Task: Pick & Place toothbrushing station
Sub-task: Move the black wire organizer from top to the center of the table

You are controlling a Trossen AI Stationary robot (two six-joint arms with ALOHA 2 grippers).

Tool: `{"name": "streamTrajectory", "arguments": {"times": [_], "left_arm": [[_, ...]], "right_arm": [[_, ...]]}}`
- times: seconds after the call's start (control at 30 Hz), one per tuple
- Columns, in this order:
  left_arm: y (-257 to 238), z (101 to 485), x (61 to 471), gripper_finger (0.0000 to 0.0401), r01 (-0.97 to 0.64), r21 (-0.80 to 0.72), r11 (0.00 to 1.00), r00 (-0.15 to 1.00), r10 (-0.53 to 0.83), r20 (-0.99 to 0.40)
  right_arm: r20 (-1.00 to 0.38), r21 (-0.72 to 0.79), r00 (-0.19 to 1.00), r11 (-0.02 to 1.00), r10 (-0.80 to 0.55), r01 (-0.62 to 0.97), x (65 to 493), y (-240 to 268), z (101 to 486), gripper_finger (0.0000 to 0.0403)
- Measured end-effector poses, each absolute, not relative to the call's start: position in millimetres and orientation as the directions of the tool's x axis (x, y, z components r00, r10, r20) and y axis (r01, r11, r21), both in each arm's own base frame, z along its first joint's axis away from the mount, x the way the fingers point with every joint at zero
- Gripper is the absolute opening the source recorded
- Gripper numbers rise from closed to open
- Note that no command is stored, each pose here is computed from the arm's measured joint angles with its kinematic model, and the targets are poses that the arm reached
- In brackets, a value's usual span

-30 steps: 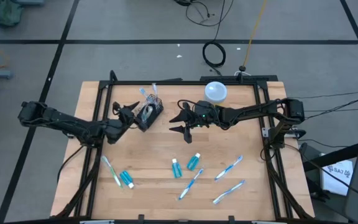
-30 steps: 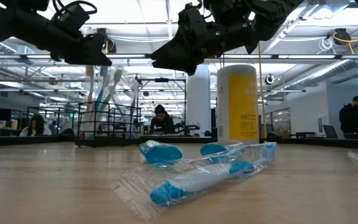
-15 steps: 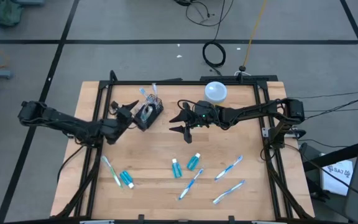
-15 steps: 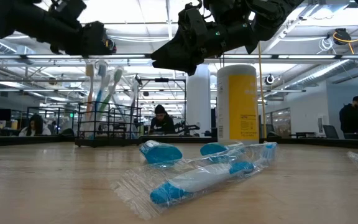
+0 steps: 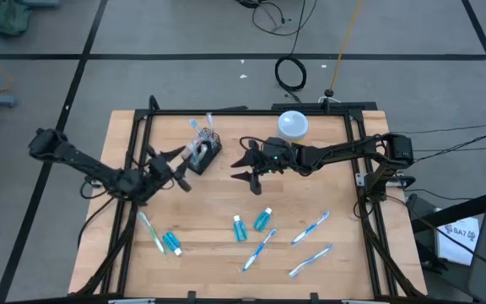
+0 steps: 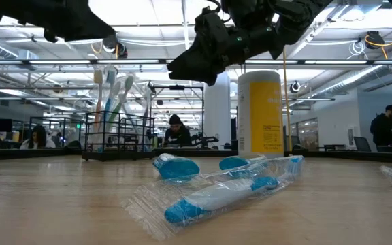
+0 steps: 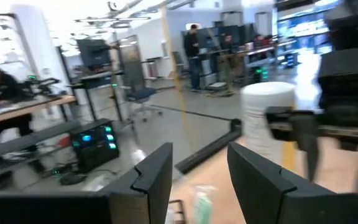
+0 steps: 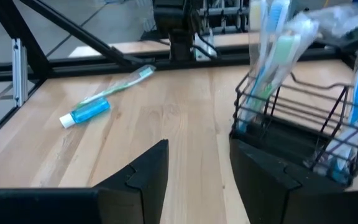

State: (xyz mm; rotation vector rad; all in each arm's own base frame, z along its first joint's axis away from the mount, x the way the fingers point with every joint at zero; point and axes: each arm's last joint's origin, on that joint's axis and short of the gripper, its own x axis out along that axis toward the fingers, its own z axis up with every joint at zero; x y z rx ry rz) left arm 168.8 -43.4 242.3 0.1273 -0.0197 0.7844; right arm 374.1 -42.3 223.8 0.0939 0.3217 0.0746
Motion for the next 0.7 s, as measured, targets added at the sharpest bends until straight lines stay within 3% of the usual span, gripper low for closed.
{"name": "streamTrajectory", "arguments": {"times": [0.37, 0.7], "left_arm": [[-64.6, 218.3, 170.2, 0.0161, -0.401, -0.029, 0.916, 0.914, 0.398, -0.073], [-67.3, 216.1, 172.0, 0.0161, -0.302, -0.134, 0.944, 0.952, 0.291, -0.097]], "right_arm": [[-0.418, 0.126, 0.903, 0.991, 0.094, -0.045, 369.9, -41.8, 213.4, 0.0167], [-0.431, 0.129, 0.897, 0.991, 0.094, -0.043, 369.3, -41.8, 212.1, 0.0167]]}}
